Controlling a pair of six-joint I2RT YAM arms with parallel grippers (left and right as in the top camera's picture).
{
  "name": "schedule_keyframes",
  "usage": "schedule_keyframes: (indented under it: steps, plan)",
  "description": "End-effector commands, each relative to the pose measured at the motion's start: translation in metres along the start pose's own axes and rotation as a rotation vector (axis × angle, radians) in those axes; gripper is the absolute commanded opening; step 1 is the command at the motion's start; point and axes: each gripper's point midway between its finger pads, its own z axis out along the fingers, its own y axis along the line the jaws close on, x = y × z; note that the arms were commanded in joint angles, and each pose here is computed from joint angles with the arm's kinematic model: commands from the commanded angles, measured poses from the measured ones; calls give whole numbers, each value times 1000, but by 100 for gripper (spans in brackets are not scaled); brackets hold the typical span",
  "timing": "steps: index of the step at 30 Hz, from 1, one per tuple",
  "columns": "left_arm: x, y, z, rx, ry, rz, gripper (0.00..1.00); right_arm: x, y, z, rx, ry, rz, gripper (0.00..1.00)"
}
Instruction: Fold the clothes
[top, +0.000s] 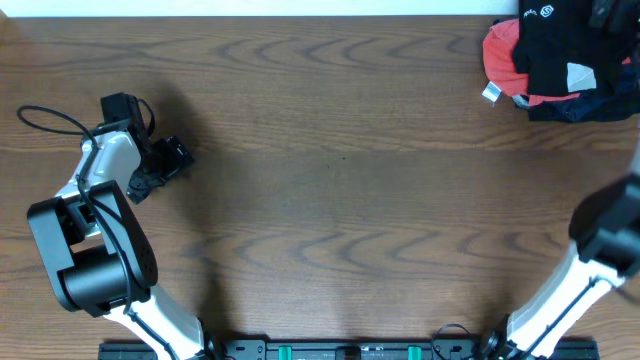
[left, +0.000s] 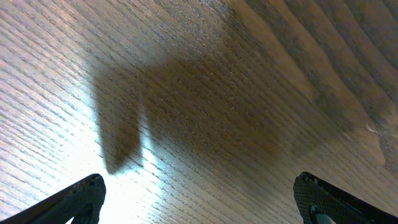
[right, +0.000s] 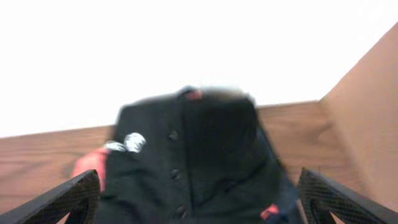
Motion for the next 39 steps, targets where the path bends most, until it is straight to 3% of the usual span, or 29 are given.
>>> schedule_keyframes:
  steps: [1,6,11,17,29,39]
  plan:
    - [4,4,4,-9,17,-10,98,-47,25,-78,-26,-92,-22,99]
    - [4,4,4,-9,17,-10,98,-36,91,-141,-250,-20,0,99]
    - [4,4,4,-9,17,-10,98,-8,162,-196,-515,136,148,99]
    - [4,4,4,-9,17,-10,98,26,189,-219,-559,301,198,99]
    - [4,4,4,-9,17,-10,98,48,179,-219,-479,390,194,99]
    - [4,4,4,-9,17,-10,98,67,221,-228,-630,307,-365,99]
